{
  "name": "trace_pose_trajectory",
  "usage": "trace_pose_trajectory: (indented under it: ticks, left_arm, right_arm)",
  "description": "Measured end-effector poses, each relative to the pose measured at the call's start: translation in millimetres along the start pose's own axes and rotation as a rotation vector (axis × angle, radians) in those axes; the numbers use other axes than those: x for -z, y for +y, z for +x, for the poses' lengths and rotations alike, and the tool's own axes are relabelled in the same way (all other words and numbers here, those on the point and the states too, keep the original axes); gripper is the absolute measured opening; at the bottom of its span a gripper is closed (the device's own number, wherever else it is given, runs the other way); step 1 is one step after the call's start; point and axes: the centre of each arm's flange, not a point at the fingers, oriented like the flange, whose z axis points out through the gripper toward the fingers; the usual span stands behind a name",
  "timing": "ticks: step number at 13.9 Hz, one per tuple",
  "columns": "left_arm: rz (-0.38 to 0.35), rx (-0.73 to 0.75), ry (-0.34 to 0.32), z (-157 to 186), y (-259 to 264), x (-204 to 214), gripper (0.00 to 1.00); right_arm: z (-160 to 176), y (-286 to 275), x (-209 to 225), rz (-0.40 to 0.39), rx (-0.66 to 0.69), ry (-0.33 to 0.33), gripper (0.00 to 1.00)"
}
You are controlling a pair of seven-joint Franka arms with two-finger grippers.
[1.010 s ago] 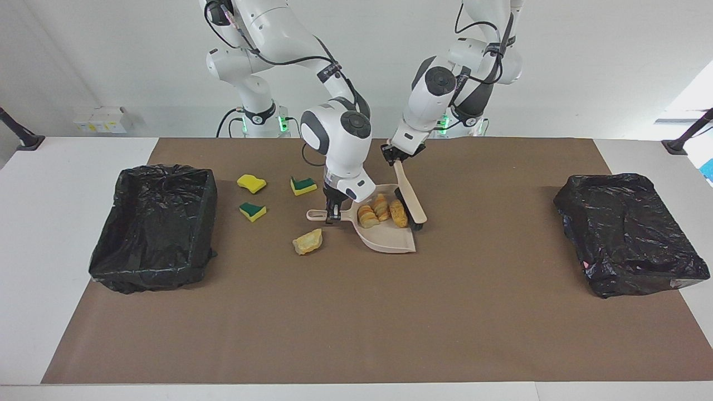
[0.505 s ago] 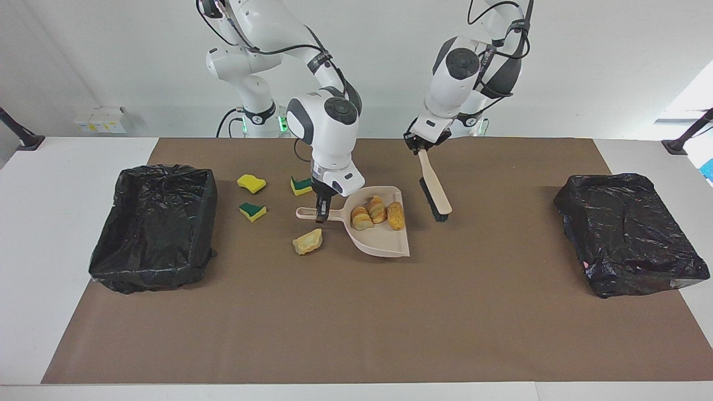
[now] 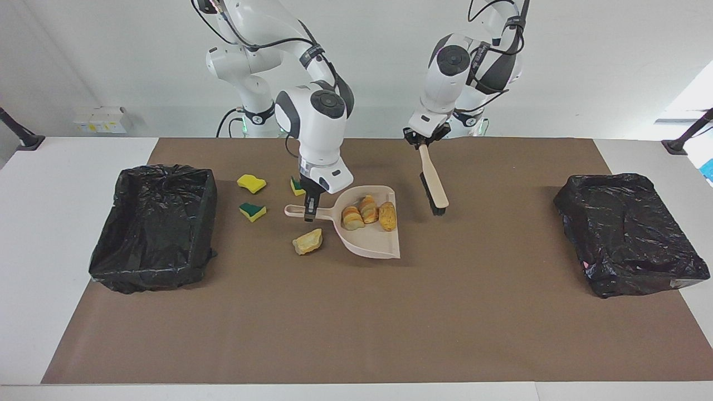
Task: Sweep and dump trash in bin
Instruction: 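Carry the dustpan over the bin with the right gripper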
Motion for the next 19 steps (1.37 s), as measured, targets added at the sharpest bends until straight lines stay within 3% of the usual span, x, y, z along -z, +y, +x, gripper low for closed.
trace_pose_trajectory:
  ticks: [4, 8, 14, 16, 19]
  left_arm:
    - [-0.013, 0.018, 0.056, -45.8, 25.8, -32.1, 0.26]
    - [0.006, 0.010, 0.068, -82.7, 29.1, -58.8, 0.26]
    - [-0.013, 0.010, 0.079, -88.9, 31.3, -67.1, 0.26]
    - [-0.004, 0.012, 0.072, -88.7, 30.0, -72.0, 0.26]
    - [0.001, 0.013, 0.068, -87.1, 30.4, -77.8, 0.26]
  right_arm:
    - [-95.2, 29.7, 26.6, 0.003, -0.021, 0.004, 0.33]
    - [-193.9, 36.2, 25.9, 0.018, -0.035, 0.000, 0.33]
    - [-361.0, 15.5, -2.8, 0.077, -0.044, -0.015, 0.33]
    - [-402.5, 4.2, -6.1, 0.083, -0.067, -0.083, 0.33]
    - [-429.0, -5.5, -9.1, 0.055, -0.058, -0.211, 0.33]
